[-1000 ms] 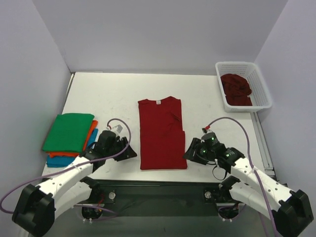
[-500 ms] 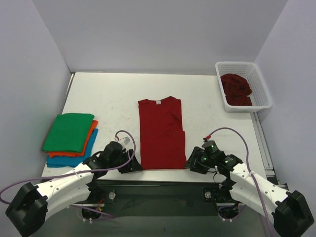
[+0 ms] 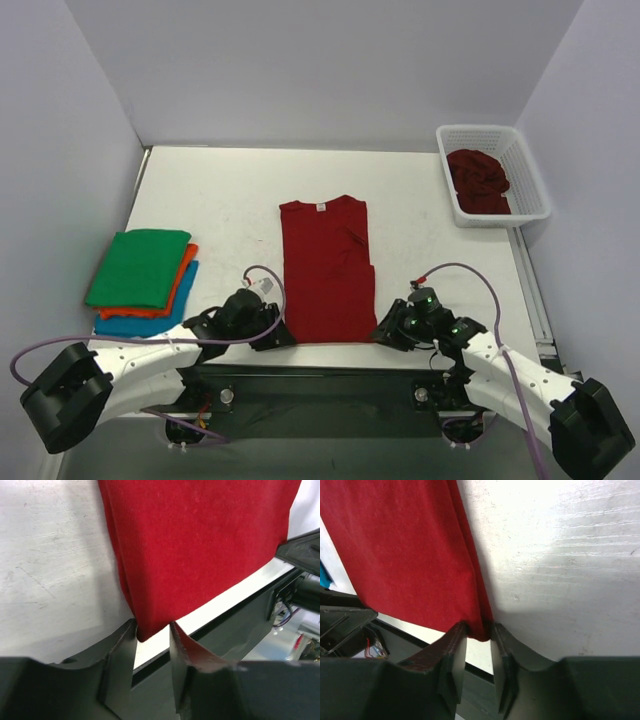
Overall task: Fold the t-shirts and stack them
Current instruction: Grab one side of the 2/3 rectangular tshirt with both arms, then fold the long partially folded tshirt into a neat square
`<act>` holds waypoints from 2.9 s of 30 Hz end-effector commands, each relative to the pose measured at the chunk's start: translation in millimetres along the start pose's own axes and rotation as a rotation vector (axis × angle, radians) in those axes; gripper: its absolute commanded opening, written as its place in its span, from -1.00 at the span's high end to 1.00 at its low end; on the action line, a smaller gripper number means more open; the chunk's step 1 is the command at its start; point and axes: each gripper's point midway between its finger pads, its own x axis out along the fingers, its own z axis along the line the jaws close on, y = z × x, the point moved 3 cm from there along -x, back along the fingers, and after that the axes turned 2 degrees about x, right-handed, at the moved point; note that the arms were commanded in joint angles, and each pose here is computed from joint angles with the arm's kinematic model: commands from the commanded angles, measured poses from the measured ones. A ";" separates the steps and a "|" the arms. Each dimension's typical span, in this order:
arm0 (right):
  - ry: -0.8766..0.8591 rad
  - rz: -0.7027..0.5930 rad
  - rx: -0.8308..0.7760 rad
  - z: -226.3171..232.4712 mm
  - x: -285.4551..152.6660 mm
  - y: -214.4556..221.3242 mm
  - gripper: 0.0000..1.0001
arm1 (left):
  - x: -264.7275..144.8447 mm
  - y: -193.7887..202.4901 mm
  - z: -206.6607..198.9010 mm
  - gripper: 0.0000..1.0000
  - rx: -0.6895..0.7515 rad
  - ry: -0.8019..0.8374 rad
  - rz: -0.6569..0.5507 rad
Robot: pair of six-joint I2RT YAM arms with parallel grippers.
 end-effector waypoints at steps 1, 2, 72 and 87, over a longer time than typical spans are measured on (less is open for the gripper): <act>0.030 0.018 0.014 -10.0 3.1 5.8 0.55 | 6.6 -8.3 -2.2 0.24 -0.006 -0.013 -0.055; 0.027 0.020 0.014 -9.6 2.8 6.1 0.61 | 7.2 -7.1 -3.8 0.43 -0.003 -0.009 -0.051; 0.067 -0.108 -0.224 157.6 73.0 -328.1 0.03 | 37.2 -343.4 -13.0 -0.58 -0.150 -0.002 -0.395; 0.285 -0.105 -0.420 133.7 43.8 -208.1 0.23 | 37.2 -240.2 15.1 -0.72 -0.067 -0.324 -0.243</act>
